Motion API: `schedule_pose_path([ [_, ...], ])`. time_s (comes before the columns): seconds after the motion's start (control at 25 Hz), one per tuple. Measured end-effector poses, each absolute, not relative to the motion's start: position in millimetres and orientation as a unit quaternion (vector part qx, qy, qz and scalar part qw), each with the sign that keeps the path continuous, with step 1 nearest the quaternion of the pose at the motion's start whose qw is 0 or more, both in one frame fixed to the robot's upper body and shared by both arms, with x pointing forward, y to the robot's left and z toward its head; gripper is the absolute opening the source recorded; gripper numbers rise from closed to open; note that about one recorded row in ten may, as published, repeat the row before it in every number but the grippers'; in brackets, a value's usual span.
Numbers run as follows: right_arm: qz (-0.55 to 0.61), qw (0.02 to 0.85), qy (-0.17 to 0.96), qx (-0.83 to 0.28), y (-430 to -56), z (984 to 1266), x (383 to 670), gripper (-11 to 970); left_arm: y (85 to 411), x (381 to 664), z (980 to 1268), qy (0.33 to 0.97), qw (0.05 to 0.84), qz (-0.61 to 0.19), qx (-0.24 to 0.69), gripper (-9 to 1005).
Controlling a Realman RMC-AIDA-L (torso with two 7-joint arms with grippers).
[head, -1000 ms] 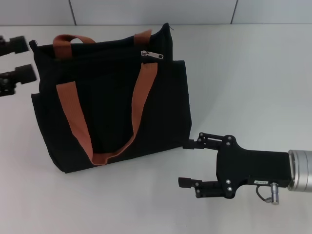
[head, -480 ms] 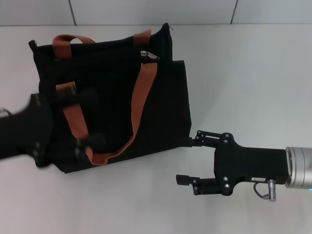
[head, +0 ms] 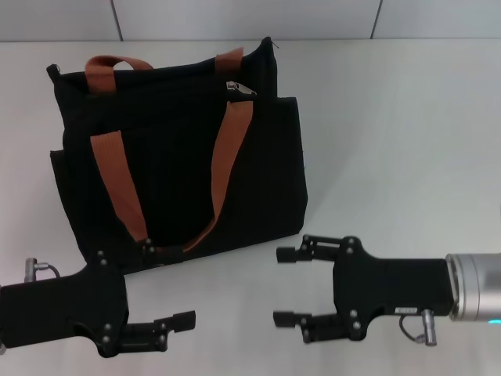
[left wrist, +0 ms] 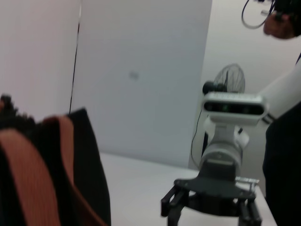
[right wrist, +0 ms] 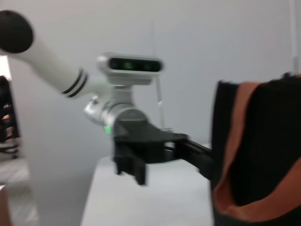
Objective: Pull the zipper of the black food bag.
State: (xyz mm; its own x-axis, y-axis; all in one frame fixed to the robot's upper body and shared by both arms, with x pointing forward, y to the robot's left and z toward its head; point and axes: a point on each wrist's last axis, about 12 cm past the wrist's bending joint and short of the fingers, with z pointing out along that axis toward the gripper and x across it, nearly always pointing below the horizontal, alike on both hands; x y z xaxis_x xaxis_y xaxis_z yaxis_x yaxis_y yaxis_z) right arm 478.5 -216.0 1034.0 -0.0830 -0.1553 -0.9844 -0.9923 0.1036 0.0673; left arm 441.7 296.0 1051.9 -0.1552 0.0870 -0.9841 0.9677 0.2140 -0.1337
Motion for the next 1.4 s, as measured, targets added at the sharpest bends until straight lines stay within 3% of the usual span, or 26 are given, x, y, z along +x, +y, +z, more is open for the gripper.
schedule_pose_path([
  [1.4,0.464,0.449,0.576,-0.502,-218,1030,468,783,305,437,1048,0.624,0.44,-0.453,0.46,827],
])
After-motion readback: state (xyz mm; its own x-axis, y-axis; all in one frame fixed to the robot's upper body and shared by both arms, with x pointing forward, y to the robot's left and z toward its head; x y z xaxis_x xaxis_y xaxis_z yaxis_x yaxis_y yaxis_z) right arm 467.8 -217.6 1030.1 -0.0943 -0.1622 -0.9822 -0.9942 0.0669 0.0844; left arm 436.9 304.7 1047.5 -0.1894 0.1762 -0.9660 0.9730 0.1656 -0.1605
